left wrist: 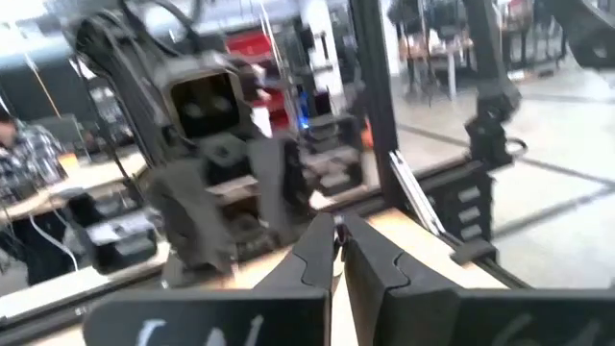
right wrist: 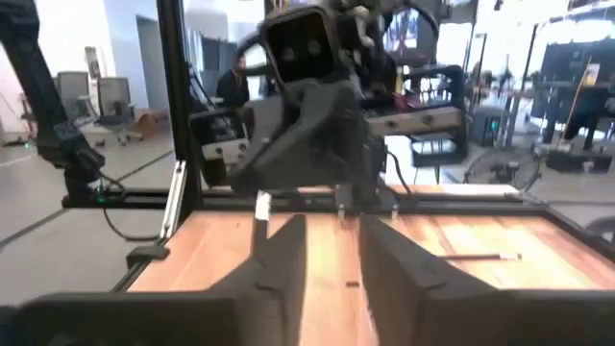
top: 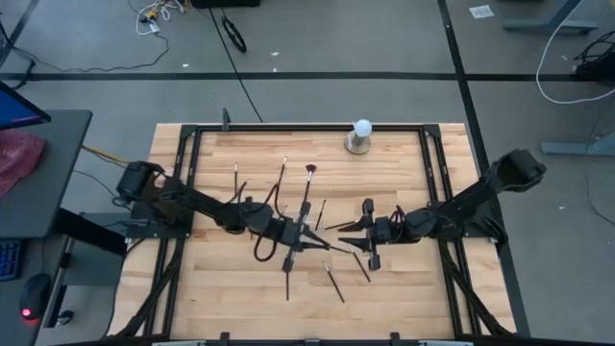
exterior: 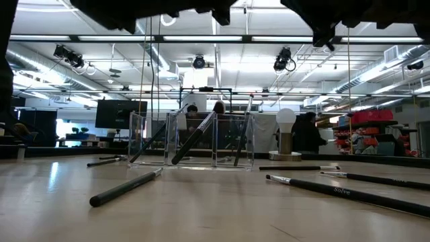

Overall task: Put items in baskets/containers
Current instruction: Put the liner brush into the transparent organizer

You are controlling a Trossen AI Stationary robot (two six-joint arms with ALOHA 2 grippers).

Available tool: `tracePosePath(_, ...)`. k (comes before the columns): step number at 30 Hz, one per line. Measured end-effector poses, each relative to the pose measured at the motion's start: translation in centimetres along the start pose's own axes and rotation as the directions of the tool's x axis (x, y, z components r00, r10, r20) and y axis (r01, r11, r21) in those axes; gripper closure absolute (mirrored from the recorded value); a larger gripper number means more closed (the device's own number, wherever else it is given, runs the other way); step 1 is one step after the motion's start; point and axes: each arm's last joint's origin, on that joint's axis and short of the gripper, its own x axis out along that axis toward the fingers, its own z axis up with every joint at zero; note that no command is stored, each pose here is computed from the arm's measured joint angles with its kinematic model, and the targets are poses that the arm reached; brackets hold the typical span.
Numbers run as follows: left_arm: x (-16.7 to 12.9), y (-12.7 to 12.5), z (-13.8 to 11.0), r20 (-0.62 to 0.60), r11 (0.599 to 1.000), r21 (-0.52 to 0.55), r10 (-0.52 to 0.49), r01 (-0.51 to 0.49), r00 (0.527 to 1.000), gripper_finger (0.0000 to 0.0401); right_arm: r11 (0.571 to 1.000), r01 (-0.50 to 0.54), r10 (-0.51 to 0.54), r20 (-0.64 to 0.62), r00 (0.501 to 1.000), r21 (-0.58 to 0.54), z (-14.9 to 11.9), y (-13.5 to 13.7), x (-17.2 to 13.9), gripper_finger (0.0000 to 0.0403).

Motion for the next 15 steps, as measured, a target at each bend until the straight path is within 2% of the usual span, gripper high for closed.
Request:
tracePosePath(4,-1.4,-0.3,1.9,-0.089,0.999,0.029,0.032,-0.03,0.995,0.039,1.0,-0.003,0.003,-0.039,0.999,0.007,1.1,-0.4,-1.0,0.0252)
tracePosePath(10,-4.8,-0.8,5.0,-0.254,0.984,0.074,0.178,-0.164,0.951,0.0387,1.0,0.002,-0.001,-0.057,0.998,0.02,1.3,-0.5,-1.4,0.0219)
tracePosePath(15,-7.9,-1.2,7.5,-0.301,0.986,-0.025,0.153,-0.168,0.941,0.0391,1.0,0.001,0.001,-0.089,0.996,0.015,0.6,-0.4,-1.1,0.022)
